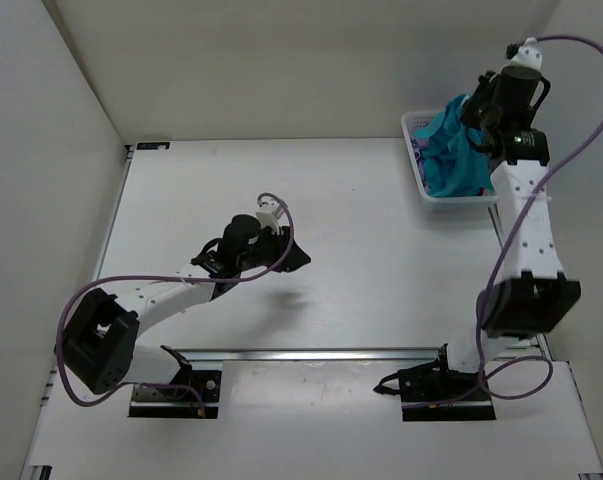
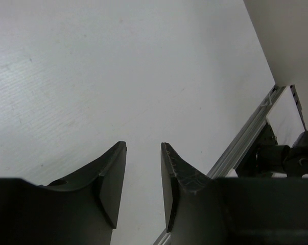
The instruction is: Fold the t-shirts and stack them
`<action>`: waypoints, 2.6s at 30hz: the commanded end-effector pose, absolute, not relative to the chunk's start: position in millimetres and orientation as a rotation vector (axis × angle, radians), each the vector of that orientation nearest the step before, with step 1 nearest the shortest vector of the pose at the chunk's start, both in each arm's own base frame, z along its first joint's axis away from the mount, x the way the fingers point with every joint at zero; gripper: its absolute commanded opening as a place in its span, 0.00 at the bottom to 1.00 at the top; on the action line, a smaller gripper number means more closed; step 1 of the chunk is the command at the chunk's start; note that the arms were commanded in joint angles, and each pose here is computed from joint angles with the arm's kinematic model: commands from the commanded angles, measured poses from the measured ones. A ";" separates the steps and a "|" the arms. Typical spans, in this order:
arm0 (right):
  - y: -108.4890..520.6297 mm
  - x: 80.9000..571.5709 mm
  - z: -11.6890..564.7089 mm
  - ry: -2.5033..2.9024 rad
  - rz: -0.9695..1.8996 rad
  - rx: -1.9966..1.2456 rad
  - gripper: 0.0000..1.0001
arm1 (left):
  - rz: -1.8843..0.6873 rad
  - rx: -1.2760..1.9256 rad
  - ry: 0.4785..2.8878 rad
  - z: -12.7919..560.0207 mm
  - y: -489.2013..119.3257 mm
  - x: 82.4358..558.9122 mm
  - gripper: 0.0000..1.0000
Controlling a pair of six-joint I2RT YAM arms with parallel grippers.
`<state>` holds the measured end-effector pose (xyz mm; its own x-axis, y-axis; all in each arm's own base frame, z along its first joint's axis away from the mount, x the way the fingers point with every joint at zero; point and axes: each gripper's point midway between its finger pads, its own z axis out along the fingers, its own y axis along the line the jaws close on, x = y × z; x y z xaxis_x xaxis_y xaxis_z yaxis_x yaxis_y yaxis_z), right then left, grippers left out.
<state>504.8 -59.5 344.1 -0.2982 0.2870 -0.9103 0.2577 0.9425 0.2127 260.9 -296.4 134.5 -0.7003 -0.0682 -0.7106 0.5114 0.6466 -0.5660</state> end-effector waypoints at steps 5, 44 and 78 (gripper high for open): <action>95.0 404.9 530.4 1.432 0.333 0.009 0.00 | -1.070 0.189 2.040 188.5 -270.9 292.3 0.47; 97.1 366.9 153.9 2.143 0.358 0.404 0.40 | -0.299 -0.027 2.490 30.0 -151.7 245.0 0.66; 115.5 340.2 114.2 2.216 0.529 0.398 0.00 | -0.608 -0.077 2.167 163.4 -192.7 327.7 0.00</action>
